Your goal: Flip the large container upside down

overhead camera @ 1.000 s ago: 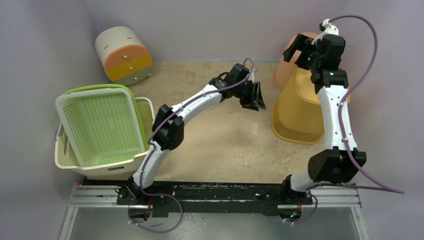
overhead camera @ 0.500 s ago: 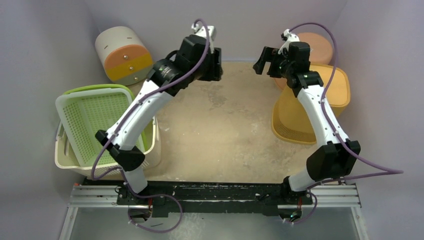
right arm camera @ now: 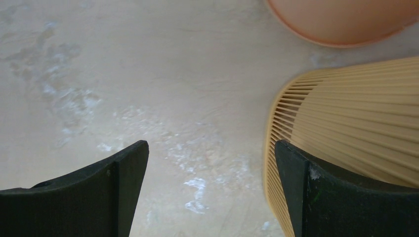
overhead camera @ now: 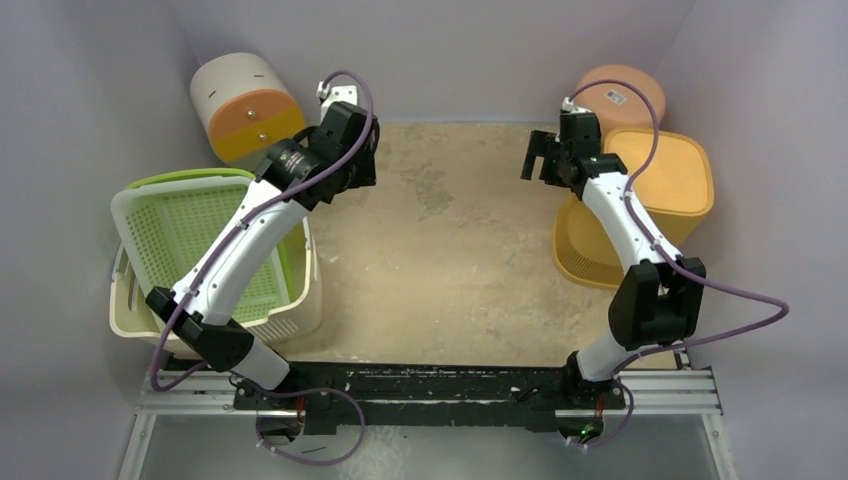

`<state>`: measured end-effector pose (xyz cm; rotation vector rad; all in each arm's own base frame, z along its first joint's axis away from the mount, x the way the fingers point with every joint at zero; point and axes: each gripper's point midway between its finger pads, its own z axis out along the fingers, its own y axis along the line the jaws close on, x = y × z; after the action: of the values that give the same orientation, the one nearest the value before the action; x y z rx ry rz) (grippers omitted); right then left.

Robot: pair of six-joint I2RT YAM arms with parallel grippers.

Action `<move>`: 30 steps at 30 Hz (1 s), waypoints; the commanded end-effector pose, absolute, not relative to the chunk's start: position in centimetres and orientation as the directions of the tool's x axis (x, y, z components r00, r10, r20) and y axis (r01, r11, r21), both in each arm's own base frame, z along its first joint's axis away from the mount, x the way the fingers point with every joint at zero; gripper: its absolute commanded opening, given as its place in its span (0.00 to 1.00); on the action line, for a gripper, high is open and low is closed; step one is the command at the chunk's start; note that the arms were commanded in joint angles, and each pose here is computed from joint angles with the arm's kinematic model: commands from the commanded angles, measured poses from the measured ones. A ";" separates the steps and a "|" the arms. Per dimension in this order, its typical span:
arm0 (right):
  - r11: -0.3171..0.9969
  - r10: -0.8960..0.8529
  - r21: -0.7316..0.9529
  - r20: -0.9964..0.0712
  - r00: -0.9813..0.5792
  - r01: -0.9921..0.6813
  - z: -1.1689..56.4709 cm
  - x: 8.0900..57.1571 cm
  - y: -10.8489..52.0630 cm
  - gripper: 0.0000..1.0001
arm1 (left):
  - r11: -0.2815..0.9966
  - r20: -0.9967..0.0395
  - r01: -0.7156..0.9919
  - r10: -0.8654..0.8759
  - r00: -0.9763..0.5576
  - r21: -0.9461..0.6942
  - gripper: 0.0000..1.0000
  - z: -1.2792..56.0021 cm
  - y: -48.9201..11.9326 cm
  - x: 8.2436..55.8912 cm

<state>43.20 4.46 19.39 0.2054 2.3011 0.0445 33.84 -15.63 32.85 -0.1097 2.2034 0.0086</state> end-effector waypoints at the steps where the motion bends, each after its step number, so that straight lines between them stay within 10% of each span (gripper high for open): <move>1: 0.949 0.203 0.001 -0.766 -0.609 0.314 20.7 41.9 -2.3 1.00 | 0.983 -0.832 -0.183 -0.106 -0.545 -0.006 0.56 33.9 -12.6 32.8; 30: 0.986 0.151 0.165 -0.764 -0.627 0.037 21.0 44.2 5.7 1.00 | 0.802 -0.937 -0.595 -0.168 -0.305 0.050 0.50 31.5 -0.3 26.4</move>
<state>43.13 5.51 19.27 0.1415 2.3001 0.1360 26.33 -1.67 31.26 -0.5423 1.9331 0.4291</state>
